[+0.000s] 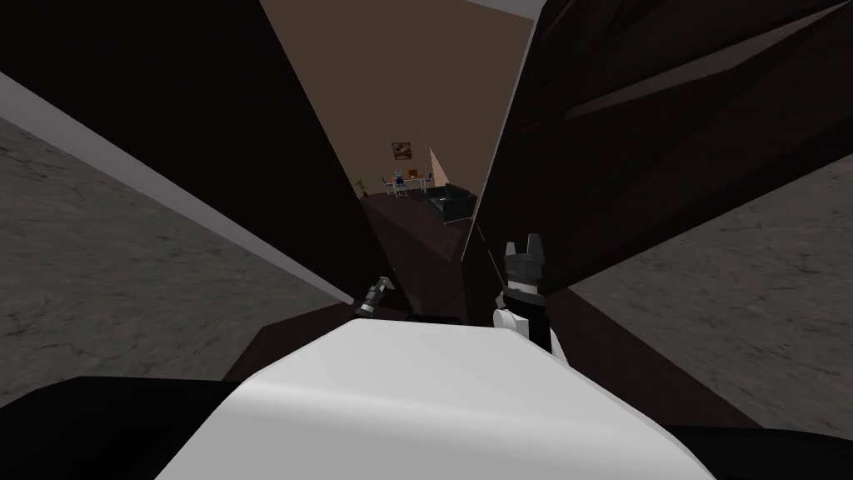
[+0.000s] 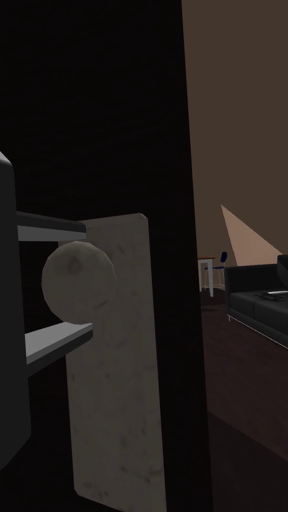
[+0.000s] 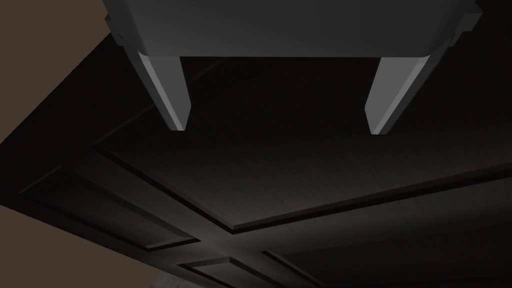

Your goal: Pull the door open

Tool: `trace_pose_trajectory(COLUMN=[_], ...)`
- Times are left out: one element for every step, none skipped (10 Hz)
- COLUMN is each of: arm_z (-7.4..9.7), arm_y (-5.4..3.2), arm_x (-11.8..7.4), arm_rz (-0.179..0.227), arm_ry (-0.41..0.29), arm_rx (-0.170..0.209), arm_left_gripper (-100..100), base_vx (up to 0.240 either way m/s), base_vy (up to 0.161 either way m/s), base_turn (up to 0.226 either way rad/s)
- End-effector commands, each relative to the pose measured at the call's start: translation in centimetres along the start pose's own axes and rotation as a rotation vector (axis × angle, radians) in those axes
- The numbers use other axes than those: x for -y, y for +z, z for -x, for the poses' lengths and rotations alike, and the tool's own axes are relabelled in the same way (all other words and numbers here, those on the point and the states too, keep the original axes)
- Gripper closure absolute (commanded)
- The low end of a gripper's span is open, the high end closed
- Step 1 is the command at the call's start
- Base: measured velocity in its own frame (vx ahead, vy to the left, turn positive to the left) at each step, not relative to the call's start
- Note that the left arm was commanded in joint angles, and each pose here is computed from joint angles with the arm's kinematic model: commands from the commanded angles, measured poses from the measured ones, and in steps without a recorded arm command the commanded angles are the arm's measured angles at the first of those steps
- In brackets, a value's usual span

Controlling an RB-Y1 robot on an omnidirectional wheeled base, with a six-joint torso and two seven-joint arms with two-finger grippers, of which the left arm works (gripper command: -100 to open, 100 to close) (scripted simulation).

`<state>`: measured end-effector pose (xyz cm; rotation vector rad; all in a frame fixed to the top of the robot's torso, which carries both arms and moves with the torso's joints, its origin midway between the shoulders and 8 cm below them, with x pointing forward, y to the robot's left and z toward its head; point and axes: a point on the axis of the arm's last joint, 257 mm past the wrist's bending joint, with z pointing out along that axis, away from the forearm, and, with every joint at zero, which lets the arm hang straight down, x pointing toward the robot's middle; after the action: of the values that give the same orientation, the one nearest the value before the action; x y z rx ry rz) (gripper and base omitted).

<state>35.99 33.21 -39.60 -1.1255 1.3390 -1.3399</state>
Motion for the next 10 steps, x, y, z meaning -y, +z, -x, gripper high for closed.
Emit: trace_pose_trajectory(arm_z=[1.0, 1.5, 2.4, 2.9, 3.7, 4.4, 4.9, 5.0, 5.1, 5.1], arm_y=[-1.22, -1.55, -2.21, -2.51, -3.09, -3.57, -3.93, -3.53, -4.08, -4.30], arm_x=[-0.2, -0.1, 0.0, 0.0, 0.2, 0.3, 0.4, 0.6, 0.5, 0.5], arm_rz=[0.003, 0.003, 0.002, 0.001, 0.000, -0.001, -0.002, -0.006, -0.002, -0.002], arm_ry=[-0.003, -0.003, -0.001, -0.001, 0.001, 0.002, 0.003, 0.008, 0.008, 0.008], arm_rx=[0.002, 0.005, 0.010, 0.012, 0.016, 0.020, 0.022, 0.028, 0.023, 0.019], arm_left_gripper=[100, 100, 100, 100, 100, 100, 100, 100, 100, 100], base_vx=[-0.158, -0.138, -0.145, -0.139, -0.134, -0.158, -0.181, -0.077, -0.131, -0.212], base_vy=[0.016, 0.000, -0.017, 0.007, 0.013, 0.034, 0.021, 0.011, 0.033, 0.090], base_turn=[-0.281, -0.172, -0.211, -0.204, -0.227, -0.200, -0.151, -0.016, -0.132, -0.209])
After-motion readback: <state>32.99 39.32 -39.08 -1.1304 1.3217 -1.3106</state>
